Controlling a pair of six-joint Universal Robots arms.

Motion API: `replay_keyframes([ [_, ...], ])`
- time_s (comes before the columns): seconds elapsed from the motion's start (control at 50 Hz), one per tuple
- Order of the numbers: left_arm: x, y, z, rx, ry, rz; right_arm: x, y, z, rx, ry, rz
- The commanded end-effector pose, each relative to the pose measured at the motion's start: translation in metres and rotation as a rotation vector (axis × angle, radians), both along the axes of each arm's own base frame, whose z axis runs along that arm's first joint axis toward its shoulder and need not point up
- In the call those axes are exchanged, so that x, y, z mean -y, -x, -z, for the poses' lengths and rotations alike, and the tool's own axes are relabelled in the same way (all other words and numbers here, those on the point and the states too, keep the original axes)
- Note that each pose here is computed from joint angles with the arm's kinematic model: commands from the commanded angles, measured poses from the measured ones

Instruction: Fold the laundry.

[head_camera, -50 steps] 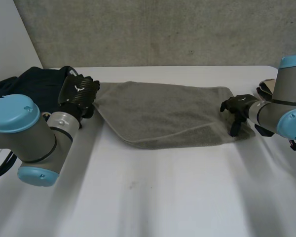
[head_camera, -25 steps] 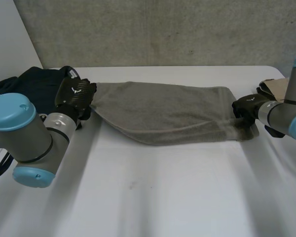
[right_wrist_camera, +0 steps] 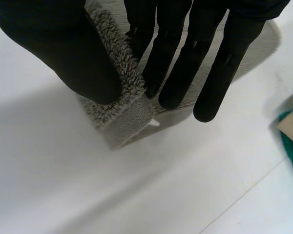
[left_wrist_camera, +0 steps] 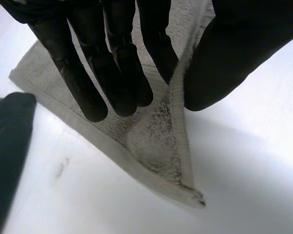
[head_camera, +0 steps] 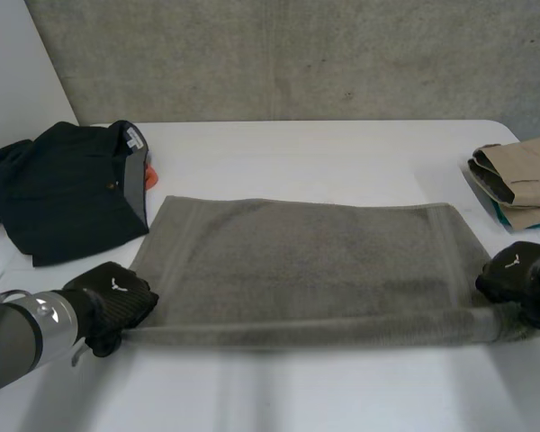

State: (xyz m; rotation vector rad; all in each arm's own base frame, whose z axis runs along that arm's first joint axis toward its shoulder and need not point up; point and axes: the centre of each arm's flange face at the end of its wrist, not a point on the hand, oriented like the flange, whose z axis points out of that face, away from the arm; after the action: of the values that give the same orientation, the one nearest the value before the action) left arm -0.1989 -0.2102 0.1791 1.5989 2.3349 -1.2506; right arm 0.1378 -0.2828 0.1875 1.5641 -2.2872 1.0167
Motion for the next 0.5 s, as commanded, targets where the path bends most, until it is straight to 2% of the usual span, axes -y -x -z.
replay_keyframes([
  [0.02, 0.049, 0.025, 0.008, -0.006, 0.172, 0.029, 0.043, -0.006, 0.012, 0.156, 0.162, 0.156],
  [0.22, 0.142, 0.086, 0.006, -0.167, 0.497, 0.048, 0.09, -0.028, 0.019, 0.279, 0.485, 0.211],
  [0.38, 0.184, 0.116, 0.034, -0.205, 0.565, 0.053, 0.116, -0.037, 0.037, 0.246, 0.614, 0.282],
  [0.5, 0.196, 0.128, 0.05, -0.218, 0.585, 0.062, 0.13, -0.042, 0.051, 0.234, 0.637, 0.291],
])
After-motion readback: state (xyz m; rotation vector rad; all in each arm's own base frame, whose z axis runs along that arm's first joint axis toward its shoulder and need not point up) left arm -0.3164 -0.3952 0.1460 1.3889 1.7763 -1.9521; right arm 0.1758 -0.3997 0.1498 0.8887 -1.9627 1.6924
